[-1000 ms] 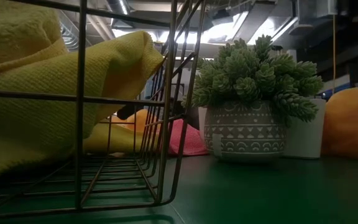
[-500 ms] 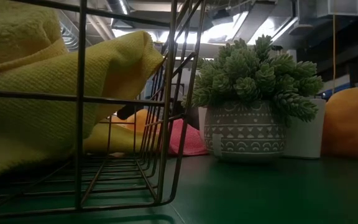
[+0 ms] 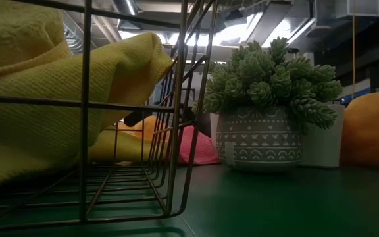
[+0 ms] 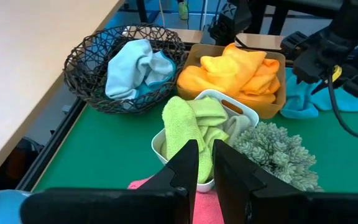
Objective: Sort microfiber towel by color & place in baskets
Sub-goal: Put the blue towel into the black basket
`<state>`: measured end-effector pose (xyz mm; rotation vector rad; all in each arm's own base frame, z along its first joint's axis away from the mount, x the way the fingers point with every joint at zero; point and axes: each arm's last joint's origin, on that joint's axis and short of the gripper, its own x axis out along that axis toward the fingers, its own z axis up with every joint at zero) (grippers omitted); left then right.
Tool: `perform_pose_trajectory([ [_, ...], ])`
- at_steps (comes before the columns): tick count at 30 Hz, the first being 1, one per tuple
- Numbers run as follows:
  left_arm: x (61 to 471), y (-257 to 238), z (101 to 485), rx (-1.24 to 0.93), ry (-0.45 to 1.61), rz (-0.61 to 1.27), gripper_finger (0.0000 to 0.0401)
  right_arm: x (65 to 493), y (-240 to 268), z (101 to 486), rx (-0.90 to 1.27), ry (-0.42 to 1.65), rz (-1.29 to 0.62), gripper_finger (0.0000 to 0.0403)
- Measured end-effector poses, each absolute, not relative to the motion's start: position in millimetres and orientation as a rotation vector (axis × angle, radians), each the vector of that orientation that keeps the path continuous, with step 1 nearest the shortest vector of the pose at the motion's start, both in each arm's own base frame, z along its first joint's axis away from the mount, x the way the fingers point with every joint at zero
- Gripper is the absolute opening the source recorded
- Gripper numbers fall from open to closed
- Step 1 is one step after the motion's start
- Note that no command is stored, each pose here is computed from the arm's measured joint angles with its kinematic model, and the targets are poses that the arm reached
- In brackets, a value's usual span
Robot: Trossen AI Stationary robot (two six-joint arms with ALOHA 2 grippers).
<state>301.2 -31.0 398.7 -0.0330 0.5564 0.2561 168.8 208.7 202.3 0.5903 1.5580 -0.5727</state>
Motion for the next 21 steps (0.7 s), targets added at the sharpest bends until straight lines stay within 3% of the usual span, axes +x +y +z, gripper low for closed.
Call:
perform_pose_trajectory([
  [14,301,-31,399,-0.027,0.557,0.255,0.0045,176,219,169,0.52,1.637,-0.656,0.018],
  [17,301,-31,399,-0.027,0.557,0.255,0.0045,178,223,166,0.54,1.646,-0.629,0.0158],
  [21,301,-31,399,-0.026,0.557,0.255,0.0045,181,227,165,0.549,1.657,-0.547,0.0095],
])
